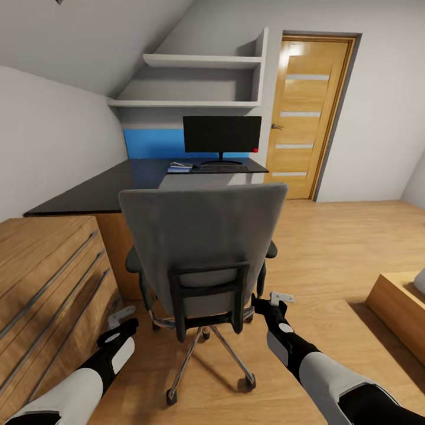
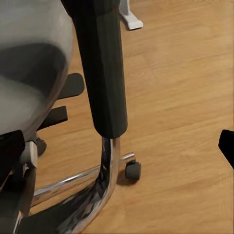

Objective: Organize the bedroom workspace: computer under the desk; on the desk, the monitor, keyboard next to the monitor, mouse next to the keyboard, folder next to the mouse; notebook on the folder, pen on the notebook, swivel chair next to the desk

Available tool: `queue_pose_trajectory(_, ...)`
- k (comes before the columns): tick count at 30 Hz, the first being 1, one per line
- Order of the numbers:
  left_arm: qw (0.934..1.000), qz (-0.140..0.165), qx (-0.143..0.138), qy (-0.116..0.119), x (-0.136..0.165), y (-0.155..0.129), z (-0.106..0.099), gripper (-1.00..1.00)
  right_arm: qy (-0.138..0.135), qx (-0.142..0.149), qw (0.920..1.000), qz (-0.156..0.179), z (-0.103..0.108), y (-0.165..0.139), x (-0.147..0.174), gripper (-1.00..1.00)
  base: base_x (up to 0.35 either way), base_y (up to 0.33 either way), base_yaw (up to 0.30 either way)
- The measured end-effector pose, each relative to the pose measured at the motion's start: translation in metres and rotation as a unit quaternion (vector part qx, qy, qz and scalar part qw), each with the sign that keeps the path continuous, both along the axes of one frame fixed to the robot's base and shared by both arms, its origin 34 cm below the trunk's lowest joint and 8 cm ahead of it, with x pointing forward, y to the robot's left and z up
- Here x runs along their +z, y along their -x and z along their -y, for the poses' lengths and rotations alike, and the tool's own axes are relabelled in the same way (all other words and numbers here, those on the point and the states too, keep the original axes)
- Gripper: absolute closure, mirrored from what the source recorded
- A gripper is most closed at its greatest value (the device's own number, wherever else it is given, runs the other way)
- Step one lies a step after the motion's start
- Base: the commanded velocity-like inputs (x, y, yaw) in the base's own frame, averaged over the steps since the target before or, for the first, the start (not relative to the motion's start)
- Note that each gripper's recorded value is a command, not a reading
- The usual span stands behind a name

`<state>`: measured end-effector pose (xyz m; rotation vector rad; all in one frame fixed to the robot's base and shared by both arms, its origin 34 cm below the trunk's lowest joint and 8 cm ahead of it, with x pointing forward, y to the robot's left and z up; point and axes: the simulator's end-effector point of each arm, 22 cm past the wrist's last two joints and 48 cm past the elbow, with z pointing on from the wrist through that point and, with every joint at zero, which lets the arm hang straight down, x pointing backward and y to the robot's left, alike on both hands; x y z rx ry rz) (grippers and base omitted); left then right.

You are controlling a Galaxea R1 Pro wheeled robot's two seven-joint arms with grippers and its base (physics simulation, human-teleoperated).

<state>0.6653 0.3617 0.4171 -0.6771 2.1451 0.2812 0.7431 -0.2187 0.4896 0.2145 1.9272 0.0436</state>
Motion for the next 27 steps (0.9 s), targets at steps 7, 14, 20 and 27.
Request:
queue_pose_trajectory(7,1.0,0.001,0.0,0.0,0.0004,-0.0002,0.0,-1.0,0.0,0.001,1.0,0.0,-0.0009,0.0,0.0001,-1.0,0.135,-0.021,-0.008)
queue_pose_trajectory(14,1.0,0.001,0.001,-0.002,0.0008,-0.0001,-0.0011,-1.0,0.0,0.001,1.0,0.001,-0.0007,-0.0002,0.0006,-1.0,0.229,-0.177,-0.1)
queue_pose_trajectory(20,1.0,0.0,0.002,0.0,0.0,0.0005,-0.0011,-1.0,0.0,0.0,1.0,0.006,-0.0002,-0.001,0.0026,-1.0,0.226,-0.255,-0.094)
queue_pose_trajectory(27,1.0,0.001,0.003,-0.001,0.0003,0.0005,-0.0019,-1.0,0.001,0.001,1.0,0.007,-0.0003,-0.0012,0.003,-1.0,0.176,-0.288,-0.103)
